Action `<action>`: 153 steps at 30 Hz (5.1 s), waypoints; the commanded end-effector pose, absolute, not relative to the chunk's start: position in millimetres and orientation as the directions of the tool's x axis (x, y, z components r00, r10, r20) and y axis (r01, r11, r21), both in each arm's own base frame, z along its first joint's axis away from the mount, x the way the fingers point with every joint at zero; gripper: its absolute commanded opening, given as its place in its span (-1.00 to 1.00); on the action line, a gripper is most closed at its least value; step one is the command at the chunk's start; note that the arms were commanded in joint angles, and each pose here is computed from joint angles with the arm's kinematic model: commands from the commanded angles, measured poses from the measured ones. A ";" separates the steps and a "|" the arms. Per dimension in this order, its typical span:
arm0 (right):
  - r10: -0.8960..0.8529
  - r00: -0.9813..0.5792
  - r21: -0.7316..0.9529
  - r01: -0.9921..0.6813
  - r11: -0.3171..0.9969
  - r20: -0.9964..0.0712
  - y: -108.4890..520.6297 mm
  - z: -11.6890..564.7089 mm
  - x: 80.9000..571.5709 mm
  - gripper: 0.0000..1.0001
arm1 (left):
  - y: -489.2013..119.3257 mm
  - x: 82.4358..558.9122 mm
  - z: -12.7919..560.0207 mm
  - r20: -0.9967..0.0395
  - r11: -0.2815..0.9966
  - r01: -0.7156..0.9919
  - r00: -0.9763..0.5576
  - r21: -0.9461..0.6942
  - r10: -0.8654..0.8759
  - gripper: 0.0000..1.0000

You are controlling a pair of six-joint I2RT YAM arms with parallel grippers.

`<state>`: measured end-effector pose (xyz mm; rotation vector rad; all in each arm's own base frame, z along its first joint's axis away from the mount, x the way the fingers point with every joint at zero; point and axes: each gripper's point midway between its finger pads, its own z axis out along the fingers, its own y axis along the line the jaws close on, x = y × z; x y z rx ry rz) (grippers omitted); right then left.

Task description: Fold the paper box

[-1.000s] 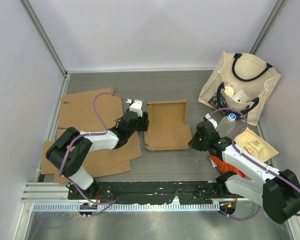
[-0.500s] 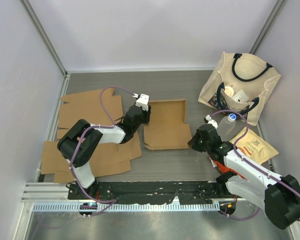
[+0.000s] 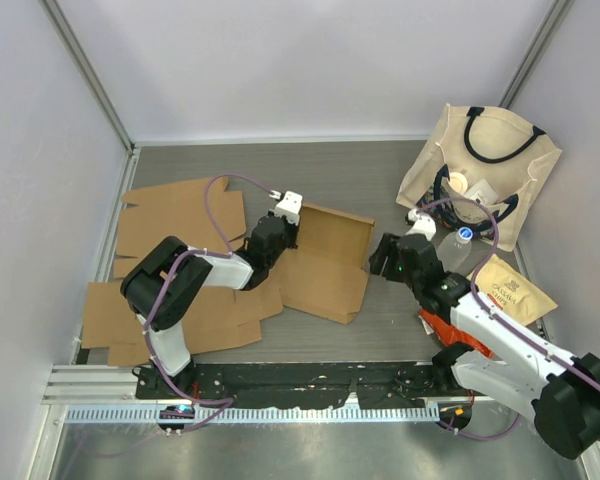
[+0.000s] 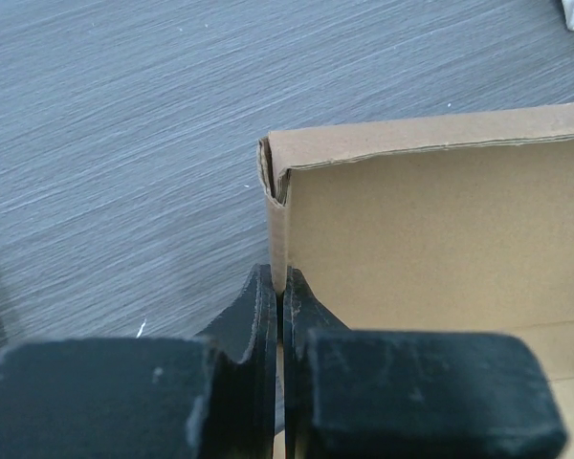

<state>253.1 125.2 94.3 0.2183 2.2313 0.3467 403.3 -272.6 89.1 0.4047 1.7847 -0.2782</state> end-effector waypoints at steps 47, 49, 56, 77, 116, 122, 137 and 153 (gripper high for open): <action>0.151 -0.278 0.154 0.013 0.988 -0.949 168.6 139.4 358.1 -0.99 | -227.8 338.6 150.6 -0.951 0.914 0.316 -0.253 -0.255 -0.178 0.22; 0.155 -0.286 0.159 0.011 0.987 -0.946 167.6 138.4 359.1 -0.99 | -224.2 339.0 150.8 -0.951 0.910 0.326 -0.255 -0.255 -0.175 0.14; 0.111 -0.336 0.123 -0.015 0.992 -0.935 164.5 131.5 364.5 -0.97 | -256.1 318.1 152.9 -0.930 0.808 0.491 -0.321 -0.327 -0.181 0.22; -0.032 -0.426 0.010 -0.097 0.995 -0.904 152.5 139.7 377.3 -0.16 | -244.1 281.4 174.3 -0.909 0.851 0.372 -0.331 -0.372 -0.252 0.60; 0.463 -0.780 0.460 0.256 0.850 -0.421 143.3 19.6 205.0 -0.73 | -373.7 184.1 98.8 -0.890 0.452 0.890 -0.157 0.060 0.428 0.38; 0.481 -0.775 0.491 0.258 0.832 -0.409 148.5 43.5 206.3 -0.99 | -384.6 183.3 75.4 -0.810 0.357 0.916 -0.068 0.181 0.583 0.39; 0.502 -0.786 0.572 0.239 0.785 -0.362 164.6 83.9 206.3 -0.99 | -392.3 209.1 75.5 -0.679 0.409 0.705 0.140 0.579 0.721 -0.04; 0.340 -0.496 0.367 0.046 0.929 -0.799 108.8 241.1 251.3 0.39 | -390.9 232.7 185.1 -0.857 0.695 0.584 0.002 0.419 0.515 -1.00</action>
